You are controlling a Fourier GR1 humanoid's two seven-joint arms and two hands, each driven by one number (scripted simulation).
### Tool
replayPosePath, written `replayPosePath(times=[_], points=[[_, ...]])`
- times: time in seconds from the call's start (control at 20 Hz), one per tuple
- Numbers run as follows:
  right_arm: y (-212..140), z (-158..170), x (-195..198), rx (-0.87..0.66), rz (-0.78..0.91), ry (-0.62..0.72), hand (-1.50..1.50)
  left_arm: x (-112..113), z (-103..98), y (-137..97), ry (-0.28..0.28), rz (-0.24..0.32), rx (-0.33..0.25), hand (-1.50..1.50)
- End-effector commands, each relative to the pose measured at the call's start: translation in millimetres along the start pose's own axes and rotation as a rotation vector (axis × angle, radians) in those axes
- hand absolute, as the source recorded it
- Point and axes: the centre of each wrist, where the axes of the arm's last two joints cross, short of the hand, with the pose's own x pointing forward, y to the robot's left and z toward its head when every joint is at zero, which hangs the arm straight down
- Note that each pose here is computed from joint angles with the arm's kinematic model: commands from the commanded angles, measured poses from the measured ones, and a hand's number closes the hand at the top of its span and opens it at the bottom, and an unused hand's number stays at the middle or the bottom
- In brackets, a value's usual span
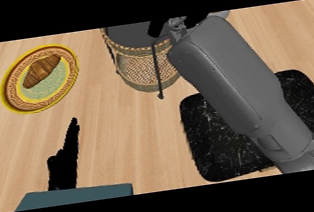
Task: Pick the lemon from the tray and place it in the tiered basket
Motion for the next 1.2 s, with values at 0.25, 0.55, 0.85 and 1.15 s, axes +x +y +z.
replayPosePath(times=[0.25, 0.55, 0.85, 1.15], points=[[34.3, -23.5, -28.3, 0.057, -0.339, 0.218, -1.5, -2.2, -3.8, -10.8, 0.008, 0.005, -0.027, 0.0], [40.7, -30.5, -35.6, 0.01, -0.569, 0.172, -1.5, 6.0, -11.1, -12.5, 0.015, 0.001, -0.023, 0.0], [34.5, -27.7, -27.1, -0.137, -0.757, 0.14, -1.5, -10.3, -0.7, 8.8, 0.028, 0.011, -0.029, 0.0], [12.3, -35.7, -46.0, -0.382, -0.775, 0.2, -1.5, -13.0, 2.2, 6.6, 0.045, 0.011, 0.064, 0.0]])
